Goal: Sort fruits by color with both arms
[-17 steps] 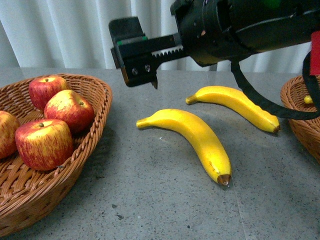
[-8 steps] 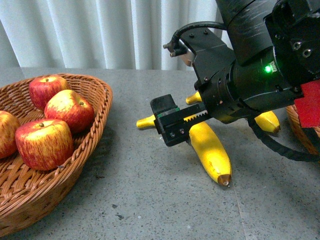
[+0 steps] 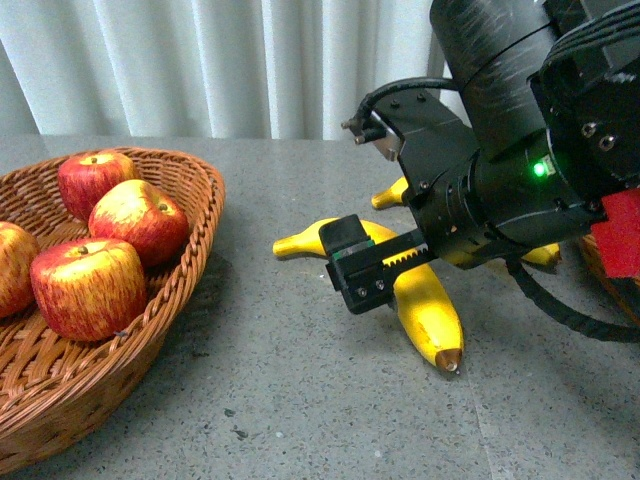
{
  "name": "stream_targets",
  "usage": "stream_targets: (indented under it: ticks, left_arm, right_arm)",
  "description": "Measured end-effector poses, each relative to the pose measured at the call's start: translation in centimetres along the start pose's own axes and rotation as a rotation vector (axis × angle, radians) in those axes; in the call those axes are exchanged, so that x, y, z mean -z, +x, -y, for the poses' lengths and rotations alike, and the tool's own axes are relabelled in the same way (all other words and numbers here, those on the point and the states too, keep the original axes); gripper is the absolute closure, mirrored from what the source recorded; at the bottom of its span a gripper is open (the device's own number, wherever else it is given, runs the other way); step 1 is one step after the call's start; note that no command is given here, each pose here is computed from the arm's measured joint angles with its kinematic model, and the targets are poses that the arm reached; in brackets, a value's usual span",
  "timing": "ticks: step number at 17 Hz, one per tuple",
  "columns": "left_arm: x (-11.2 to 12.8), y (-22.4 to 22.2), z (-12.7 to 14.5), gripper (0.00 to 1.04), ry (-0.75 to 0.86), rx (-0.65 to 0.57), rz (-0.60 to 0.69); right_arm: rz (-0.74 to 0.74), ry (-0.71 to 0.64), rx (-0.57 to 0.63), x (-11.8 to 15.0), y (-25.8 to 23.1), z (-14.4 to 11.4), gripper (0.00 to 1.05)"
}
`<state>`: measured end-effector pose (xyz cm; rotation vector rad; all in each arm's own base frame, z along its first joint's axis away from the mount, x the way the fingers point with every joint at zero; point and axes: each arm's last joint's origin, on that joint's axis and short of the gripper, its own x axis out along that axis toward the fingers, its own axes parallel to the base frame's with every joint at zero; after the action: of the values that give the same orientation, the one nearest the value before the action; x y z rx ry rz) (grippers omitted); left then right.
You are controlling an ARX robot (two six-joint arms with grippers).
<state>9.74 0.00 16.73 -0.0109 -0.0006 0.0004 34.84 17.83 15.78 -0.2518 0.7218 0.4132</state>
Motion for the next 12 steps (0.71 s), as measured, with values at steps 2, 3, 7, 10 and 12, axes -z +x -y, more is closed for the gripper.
stream_targets:
  ticks: [2, 3, 7, 10, 12]
  left_arm:
    - [0.0, 0.0, 0.0, 0.07, 0.000, 0.000, 0.000]
    - [0.0, 0.0, 0.0, 0.07, 0.000, 0.000, 0.000]
    - [0.0, 0.0, 0.0, 0.07, 0.000, 0.000, 0.000]
    - [0.0, 0.0, 0.0, 0.07, 0.000, 0.000, 0.000]
    - [0.0, 0.0, 0.0, 0.07, 0.000, 0.000, 0.000]
  right_arm:
    - [-0.029, -0.016, 0.001, 1.0, 0.6, -0.1, 0.07]
    - [-0.036, -0.021, 0.000, 1.3, 0.7, -0.2, 0.07]
    - [-0.025, -0.039, -0.005, 1.4, 0.8, -0.4, 0.20]
    - [-0.012, -0.053, -0.016, 1.6, 0.8, -0.4, 0.53]
    - [0.042, -0.032, -0.055, 1.0, -0.1, 0.4, 0.69]
